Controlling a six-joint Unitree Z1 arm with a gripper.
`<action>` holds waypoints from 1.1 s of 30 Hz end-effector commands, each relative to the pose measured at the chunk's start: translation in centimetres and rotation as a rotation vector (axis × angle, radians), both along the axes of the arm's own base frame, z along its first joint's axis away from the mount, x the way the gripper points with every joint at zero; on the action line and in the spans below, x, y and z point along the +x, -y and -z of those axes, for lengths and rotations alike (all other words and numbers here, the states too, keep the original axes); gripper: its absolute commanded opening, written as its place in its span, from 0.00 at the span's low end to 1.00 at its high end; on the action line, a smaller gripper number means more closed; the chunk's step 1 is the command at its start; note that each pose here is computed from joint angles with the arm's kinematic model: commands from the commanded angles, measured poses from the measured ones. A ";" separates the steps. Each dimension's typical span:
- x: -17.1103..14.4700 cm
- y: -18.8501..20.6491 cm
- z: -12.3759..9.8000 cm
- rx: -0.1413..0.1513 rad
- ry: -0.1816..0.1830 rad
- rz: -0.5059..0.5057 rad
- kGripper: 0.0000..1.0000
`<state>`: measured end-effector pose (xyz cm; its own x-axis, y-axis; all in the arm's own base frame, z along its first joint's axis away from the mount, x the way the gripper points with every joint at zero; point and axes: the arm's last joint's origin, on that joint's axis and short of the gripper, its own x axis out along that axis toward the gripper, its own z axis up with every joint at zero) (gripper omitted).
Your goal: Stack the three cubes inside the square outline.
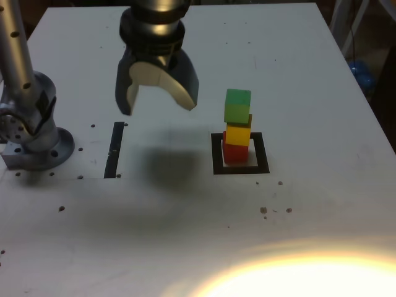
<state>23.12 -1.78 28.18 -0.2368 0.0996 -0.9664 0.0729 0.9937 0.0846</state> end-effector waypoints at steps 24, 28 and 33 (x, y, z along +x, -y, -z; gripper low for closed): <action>-7.8 -0.7 5.0 -0.031 -0.060 -0.043 1.00; -7.9 -0.7 5.4 -0.030 -0.063 -0.043 1.00; -7.7 -0.7 5.4 -0.030 -0.063 -0.042 1.00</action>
